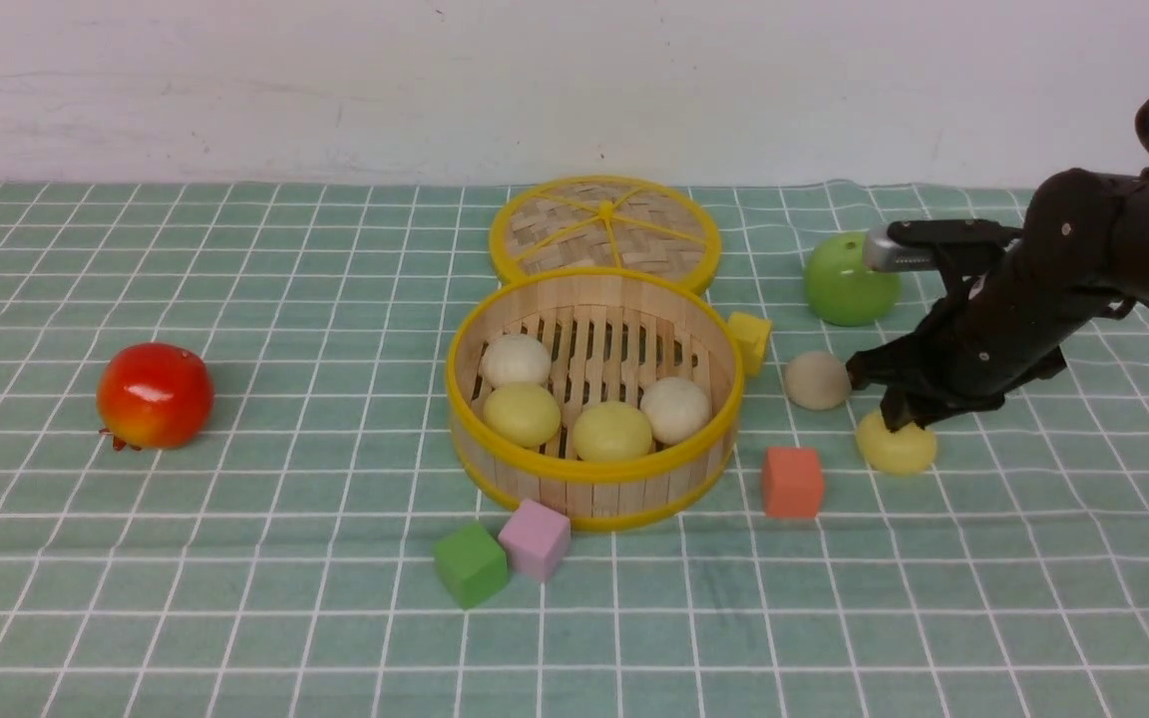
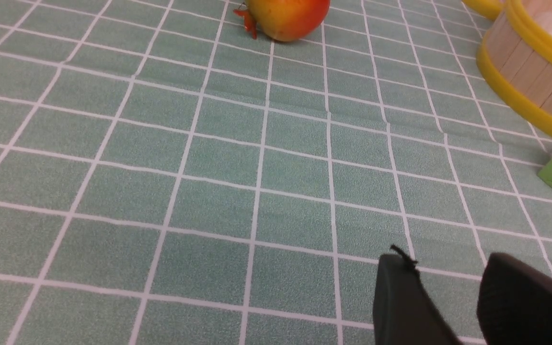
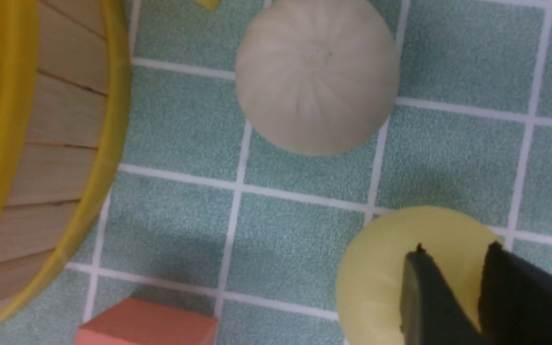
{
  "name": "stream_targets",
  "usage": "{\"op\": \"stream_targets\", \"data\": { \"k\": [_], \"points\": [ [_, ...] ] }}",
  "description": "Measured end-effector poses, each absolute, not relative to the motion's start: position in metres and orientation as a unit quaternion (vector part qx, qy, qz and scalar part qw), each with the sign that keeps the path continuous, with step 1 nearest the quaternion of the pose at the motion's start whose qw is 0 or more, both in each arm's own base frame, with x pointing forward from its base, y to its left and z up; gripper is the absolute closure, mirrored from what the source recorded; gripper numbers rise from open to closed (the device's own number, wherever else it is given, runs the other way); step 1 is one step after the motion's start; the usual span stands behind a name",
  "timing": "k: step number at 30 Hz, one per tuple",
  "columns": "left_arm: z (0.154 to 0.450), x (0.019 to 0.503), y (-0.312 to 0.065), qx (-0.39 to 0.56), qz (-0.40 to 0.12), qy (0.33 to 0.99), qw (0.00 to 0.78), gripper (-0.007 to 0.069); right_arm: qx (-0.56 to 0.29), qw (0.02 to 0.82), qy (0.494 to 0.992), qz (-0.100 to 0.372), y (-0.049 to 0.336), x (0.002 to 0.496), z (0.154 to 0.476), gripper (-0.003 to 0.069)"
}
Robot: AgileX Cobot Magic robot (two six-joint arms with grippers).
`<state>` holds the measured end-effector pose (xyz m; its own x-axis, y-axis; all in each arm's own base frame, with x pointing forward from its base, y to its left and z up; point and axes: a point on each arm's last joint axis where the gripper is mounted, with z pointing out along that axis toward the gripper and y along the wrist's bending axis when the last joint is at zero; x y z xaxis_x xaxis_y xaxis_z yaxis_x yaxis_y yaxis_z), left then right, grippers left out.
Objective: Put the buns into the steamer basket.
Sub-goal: Use the right arm to grab a steamed stuffed bun, then use the right arm to put the steamed stuffed bun into the steamer
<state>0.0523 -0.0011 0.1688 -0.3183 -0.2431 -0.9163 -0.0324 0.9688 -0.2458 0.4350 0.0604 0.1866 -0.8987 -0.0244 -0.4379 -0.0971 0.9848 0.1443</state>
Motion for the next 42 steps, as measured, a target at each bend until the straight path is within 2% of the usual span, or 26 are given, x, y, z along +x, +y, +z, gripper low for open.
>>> {"op": "stream_targets", "data": {
  "k": [9, 14, 18, 21, 25, 30, 31, 33, 34, 38, 42],
  "points": [
    [0.169, 0.052, -0.001, -0.085, -0.091, 0.807, 0.578, 0.0387, -0.032, 0.217, 0.972, 0.082, 0.061, 0.436, 0.184, 0.0659],
    [0.169, 0.052, -0.001, -0.085, -0.091, 0.807, 0.578, 0.0387, -0.032, 0.214, 0.973, 0.082, 0.061, 0.435, 0.185, 0.0668],
    [0.169, 0.052, -0.001, -0.085, -0.091, 0.807, 0.578, 0.0387, -0.034, 0.221, 0.971, 0.084, 0.060, 0.431, 0.198, 0.0669],
    [0.169, 0.052, -0.001, -0.085, -0.091, 0.807, 0.578, 0.0387, -0.036, 0.231, 0.968, 0.085, 0.060, 0.428, 0.212, 0.0669],
    [0.169, 0.052, -0.001, -0.085, -0.091, 0.807, 0.578, 0.0387, -0.039, 0.269, 0.957, 0.103, 0.067, 0.426, 0.249, 0.0669],
    [0.169, 0.052, -0.001, -0.085, -0.091, 0.807, 0.578, 0.0387, -0.079, 0.302, 0.941, 0.133, 0.101, 0.428, 0.277, 0.0669],
    [0.169, 0.052, -0.001, -0.085, -0.091, 0.807, 0.578, 0.0387, -0.098, 0.316, 0.931, 0.152, 0.123, 0.428, 0.287, 0.0669],
    [0.169, 0.052, -0.001, -0.085, -0.091, 0.807, 0.578, 0.0387, -0.110, 0.326, 0.925, 0.162, 0.136, 0.429, 0.293, 0.0669],
    [0.169, 0.052, -0.001, -0.085, -0.091, 0.807, 0.578, 0.0387, -0.128, 0.330, 0.919, 0.175, 0.157, 0.430, 0.295, 0.0669],
    [0.169, 0.052, -0.001, -0.085, -0.091, 0.807, 0.578, 0.0387, -0.168, 0.338, 0.906, 0.190, 0.203, 0.438, 0.285, 0.0669],
    [0.169, 0.052, -0.001, -0.085, -0.091, 0.807, 0.578, 0.0387, -0.189, 0.331, 0.907, 0.178, 0.224, 0.452, 0.256, 0.0669]
  ]
}}
